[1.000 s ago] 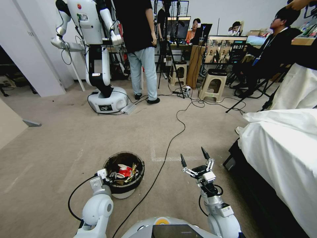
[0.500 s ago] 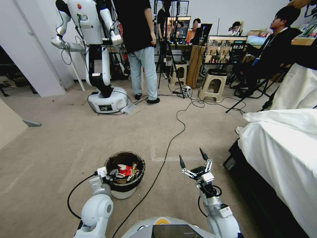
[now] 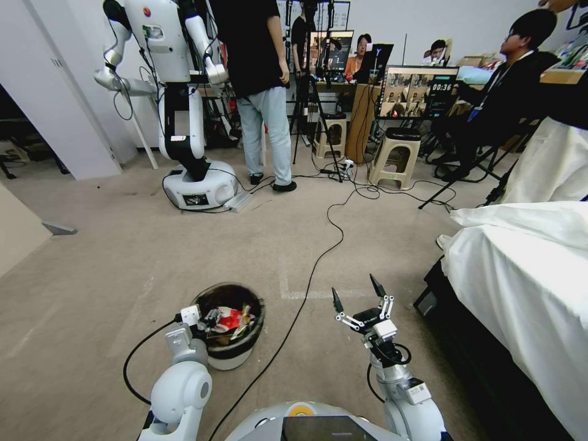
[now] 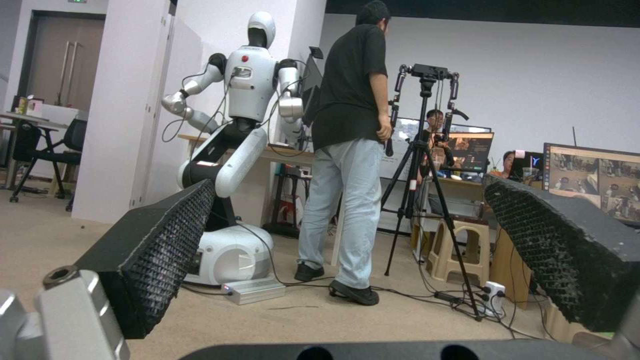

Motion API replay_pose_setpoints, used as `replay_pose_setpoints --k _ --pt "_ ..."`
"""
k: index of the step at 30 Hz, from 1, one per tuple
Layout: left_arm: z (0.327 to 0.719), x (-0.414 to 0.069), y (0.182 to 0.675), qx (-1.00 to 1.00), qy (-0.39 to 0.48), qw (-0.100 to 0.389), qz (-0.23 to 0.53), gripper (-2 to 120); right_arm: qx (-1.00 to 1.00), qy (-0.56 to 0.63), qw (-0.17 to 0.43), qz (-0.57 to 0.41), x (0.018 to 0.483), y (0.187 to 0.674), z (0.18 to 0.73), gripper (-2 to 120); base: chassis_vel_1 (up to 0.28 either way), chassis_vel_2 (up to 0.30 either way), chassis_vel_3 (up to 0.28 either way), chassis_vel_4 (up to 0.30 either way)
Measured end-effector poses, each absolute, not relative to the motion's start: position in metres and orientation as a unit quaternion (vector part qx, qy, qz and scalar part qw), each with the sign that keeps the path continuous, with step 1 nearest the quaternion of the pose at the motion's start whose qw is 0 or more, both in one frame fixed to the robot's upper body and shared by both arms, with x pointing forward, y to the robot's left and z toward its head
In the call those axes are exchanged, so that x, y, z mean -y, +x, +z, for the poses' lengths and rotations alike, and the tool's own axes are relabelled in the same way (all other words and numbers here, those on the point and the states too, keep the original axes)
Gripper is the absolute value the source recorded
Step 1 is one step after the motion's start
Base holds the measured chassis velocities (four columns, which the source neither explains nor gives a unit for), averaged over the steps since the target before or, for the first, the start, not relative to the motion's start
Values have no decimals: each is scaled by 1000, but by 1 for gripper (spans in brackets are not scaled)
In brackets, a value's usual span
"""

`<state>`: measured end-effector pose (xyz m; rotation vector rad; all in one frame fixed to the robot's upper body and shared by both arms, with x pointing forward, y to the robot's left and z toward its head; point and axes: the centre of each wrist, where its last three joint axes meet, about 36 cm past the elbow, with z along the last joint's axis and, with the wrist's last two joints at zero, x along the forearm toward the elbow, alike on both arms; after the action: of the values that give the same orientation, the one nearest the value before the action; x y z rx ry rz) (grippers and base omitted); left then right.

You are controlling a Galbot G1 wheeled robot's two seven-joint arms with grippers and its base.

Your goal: Pick up the trash bin, then pick up the garbage from the floor and place it into the trash bin.

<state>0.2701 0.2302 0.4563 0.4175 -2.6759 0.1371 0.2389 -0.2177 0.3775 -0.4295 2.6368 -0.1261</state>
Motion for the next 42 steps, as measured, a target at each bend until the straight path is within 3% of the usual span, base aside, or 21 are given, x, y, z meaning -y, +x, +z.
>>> replay_pose_setpoints --k 11,16,19,23,27,42 --pt "474 -220 259 975 142 169 21 68 -959 -154 233 -46 218 240 378 100 0 0 0 0" --pt "471 -214 254 991 97 90 -7 69 -960 -144 235 -43 217 241 378 100 0 0 0 0" --pt "468 -212 252 994 79 74 -19 72 -962 -129 236 -41 216 241 378 100 0 0 0 0" --pt "452 -207 249 997 28 43 -55 80 -965 -108 234 -39 213 241 380 100 0 0 0 0" --pt "425 -203 246 996 -22 1 -89 97 -968 -94 229 -35 205 239 380 100 0 0 0 0" --pt "391 -203 240 993 -38 -44 -98 100 -977 -59 203 -38 195 239 380 100 0 0 0 0"
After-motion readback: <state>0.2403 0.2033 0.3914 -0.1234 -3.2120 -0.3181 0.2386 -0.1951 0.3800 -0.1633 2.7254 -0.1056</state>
